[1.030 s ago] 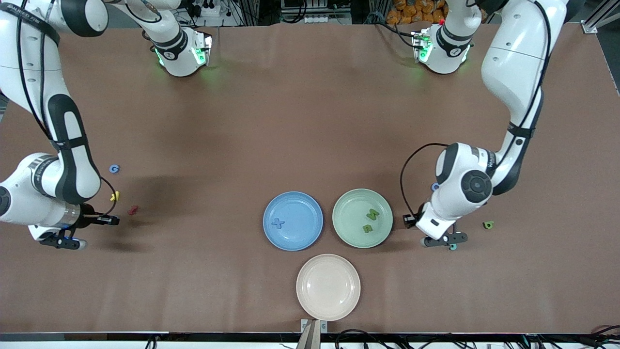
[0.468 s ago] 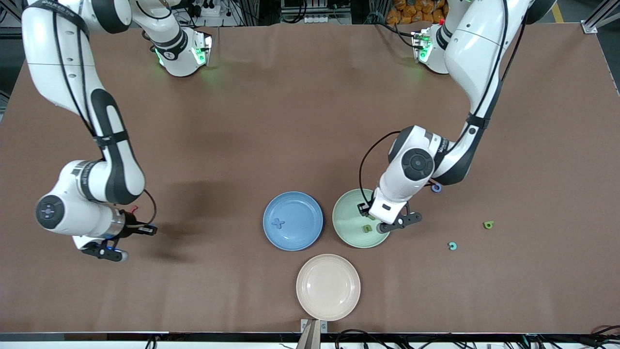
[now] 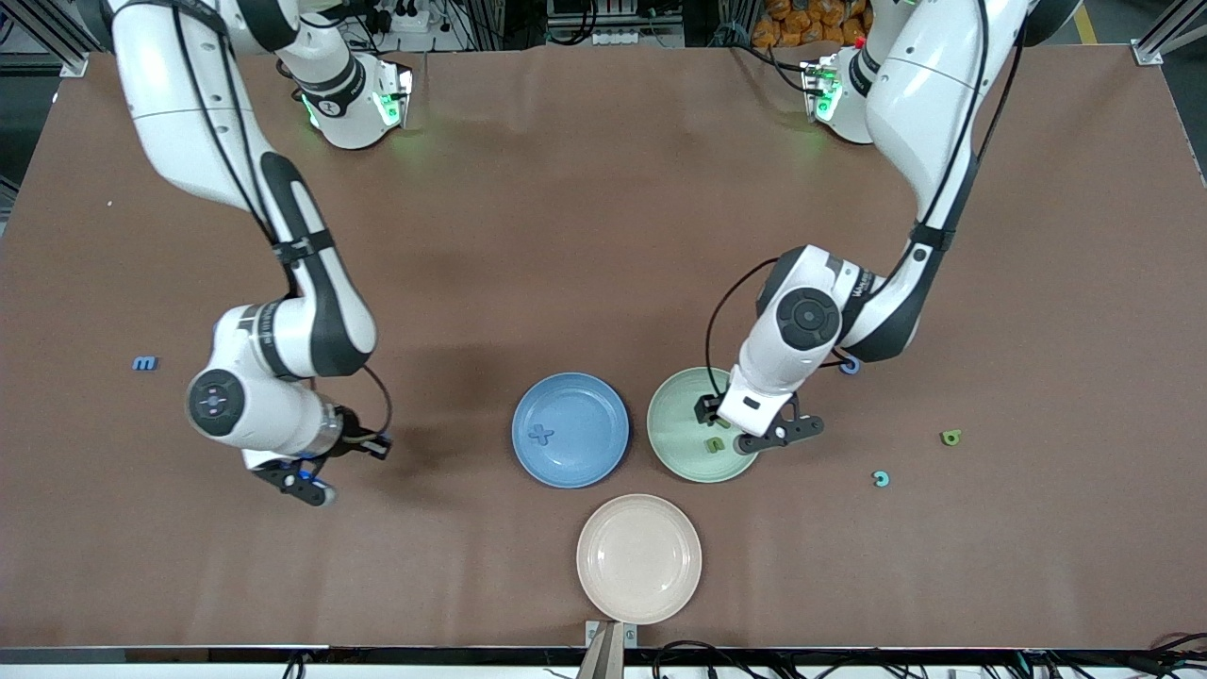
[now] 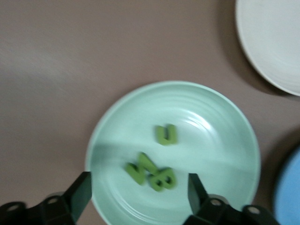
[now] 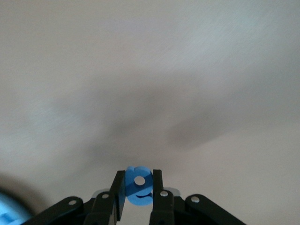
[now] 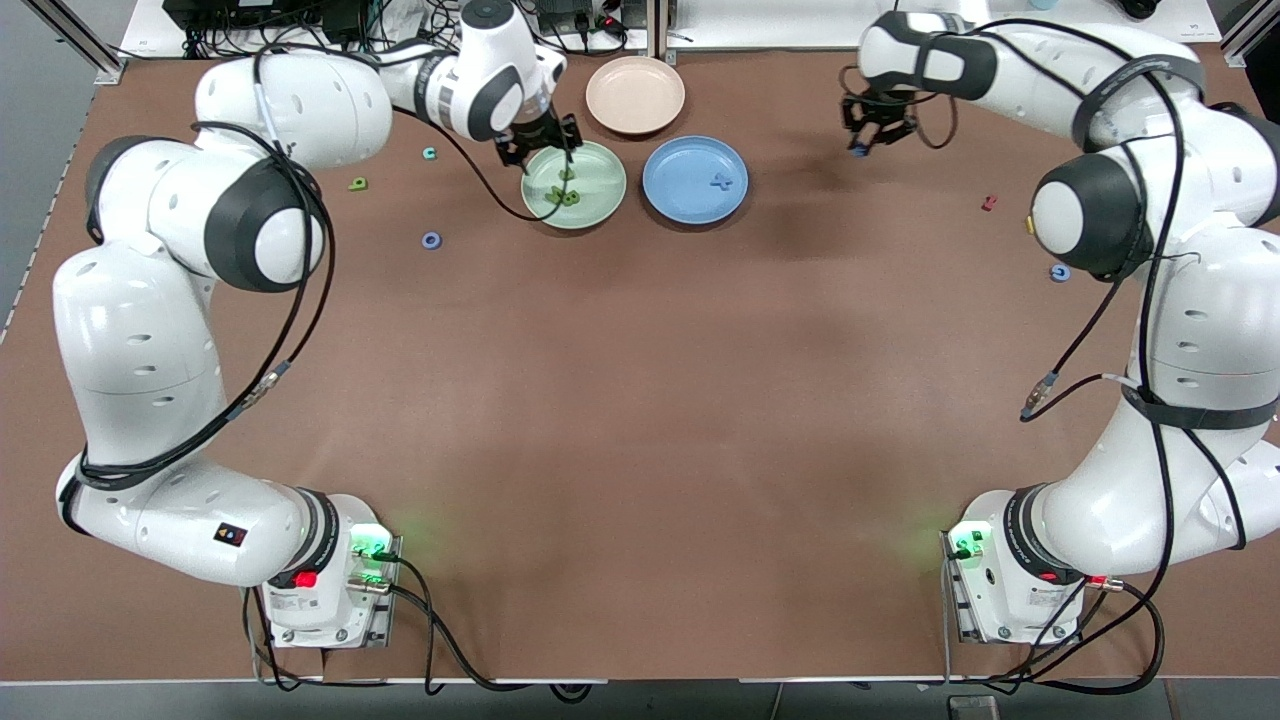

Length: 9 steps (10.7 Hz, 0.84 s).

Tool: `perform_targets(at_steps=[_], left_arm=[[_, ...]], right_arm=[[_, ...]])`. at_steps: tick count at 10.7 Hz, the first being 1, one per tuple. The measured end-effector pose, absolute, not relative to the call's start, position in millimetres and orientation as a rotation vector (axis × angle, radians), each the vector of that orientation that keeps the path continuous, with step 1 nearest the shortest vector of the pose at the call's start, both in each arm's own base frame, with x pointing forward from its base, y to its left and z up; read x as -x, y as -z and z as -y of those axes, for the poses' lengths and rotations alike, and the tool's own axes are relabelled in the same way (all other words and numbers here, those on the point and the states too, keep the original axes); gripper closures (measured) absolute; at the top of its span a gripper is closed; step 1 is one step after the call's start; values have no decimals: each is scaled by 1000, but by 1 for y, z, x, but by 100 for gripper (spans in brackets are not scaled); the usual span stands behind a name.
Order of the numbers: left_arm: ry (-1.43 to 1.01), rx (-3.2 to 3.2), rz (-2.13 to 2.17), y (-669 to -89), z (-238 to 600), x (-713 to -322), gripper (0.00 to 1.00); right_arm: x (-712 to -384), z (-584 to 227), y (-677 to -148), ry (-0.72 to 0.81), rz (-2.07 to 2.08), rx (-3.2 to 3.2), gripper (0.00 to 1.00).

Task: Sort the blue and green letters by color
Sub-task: 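Release the B while the right gripper drops the o into the blue plate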

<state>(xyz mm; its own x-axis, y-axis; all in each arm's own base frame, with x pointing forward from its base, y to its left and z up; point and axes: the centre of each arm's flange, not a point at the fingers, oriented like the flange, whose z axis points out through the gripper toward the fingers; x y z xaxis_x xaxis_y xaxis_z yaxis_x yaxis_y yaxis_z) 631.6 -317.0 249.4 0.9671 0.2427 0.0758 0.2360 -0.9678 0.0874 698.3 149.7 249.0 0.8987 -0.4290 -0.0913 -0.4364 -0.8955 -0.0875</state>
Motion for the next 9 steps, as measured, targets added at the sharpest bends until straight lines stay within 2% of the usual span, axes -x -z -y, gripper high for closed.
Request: perform_targets(at_steps=[1, 7, 9], left_arm=[[-127, -3074, -314, -250, 296, -640, 0], [-58, -3124, -20, -246, 154, -677, 0], [-54, -3165, 55, -240, 106, -682, 0]], right_arm=[[-693, -182, -252, -119, -746, 2921, 73], [-647, -331, -266, -282, -1026, 2637, 73], [-637, -359, -270, -275, -1078, 2580, 73]])
